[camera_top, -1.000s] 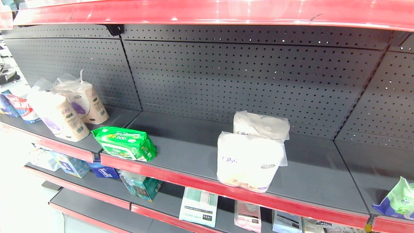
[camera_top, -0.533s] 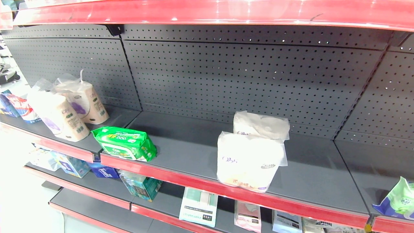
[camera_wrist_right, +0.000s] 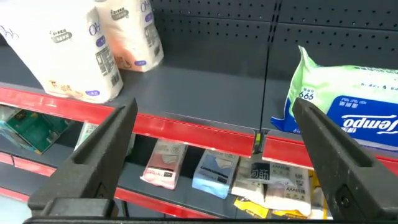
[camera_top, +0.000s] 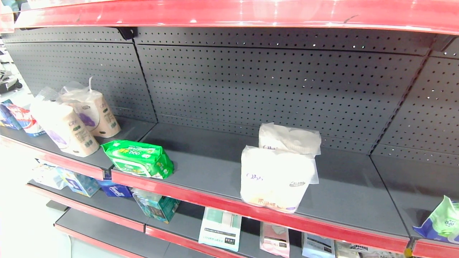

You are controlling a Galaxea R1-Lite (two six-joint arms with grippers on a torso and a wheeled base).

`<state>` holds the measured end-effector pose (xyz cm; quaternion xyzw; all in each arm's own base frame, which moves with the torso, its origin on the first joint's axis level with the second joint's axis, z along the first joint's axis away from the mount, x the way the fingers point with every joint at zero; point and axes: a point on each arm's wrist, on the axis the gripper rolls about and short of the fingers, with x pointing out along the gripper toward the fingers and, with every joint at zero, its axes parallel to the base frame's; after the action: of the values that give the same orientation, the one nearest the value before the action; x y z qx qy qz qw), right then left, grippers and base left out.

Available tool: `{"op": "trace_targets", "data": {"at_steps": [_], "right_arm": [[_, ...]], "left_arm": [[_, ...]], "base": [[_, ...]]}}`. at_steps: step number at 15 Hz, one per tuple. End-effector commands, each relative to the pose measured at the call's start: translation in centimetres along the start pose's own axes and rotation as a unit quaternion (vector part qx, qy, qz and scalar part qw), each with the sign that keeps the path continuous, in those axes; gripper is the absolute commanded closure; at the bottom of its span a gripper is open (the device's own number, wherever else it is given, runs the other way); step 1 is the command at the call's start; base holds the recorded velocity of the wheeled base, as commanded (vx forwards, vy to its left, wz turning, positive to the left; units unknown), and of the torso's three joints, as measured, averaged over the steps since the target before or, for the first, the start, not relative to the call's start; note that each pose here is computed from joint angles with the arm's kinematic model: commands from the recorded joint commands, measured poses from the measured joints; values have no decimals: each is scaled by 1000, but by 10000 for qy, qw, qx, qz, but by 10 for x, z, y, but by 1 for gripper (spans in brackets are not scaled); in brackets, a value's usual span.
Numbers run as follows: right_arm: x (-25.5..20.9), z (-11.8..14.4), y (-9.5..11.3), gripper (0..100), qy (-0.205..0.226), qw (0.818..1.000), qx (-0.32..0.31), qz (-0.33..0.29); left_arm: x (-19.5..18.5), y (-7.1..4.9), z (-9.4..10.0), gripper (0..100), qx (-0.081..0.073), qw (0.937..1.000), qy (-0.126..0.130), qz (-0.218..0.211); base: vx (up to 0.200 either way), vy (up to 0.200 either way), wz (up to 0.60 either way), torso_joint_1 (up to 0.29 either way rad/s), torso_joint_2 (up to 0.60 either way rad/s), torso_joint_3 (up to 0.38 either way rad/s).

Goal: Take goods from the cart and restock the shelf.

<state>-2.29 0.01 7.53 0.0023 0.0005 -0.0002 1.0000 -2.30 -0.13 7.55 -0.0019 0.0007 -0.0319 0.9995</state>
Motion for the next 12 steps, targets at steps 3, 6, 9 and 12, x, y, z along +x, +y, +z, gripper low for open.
{"op": "trace_targets", "data": {"at_steps": [3, 6, 9, 12], "right_arm": [[0, 0, 0, 0, 10, 10000, 7, 2], [0, 0, 0, 0, -5, 10000, 15, 10], [0, 0, 0, 0, -5, 10000, 7, 10], [0, 0, 0, 0, 2, 10000, 7, 17]], "left_arm": [[0, 0, 0, 0, -4, 10000, 9, -3], [0, 0, 0, 0, -4, 10000, 1, 5], [0, 0, 0, 0, 3, 10000, 9, -3], [0, 0, 0, 0, 57, 10000, 1, -11]], "base": [[0, 0, -600, 2, 4, 2], [0, 0, -600, 9, 6, -1], [0, 0, -600, 1, 1, 4], [0, 0, 0, 0, 0, 0]]}}
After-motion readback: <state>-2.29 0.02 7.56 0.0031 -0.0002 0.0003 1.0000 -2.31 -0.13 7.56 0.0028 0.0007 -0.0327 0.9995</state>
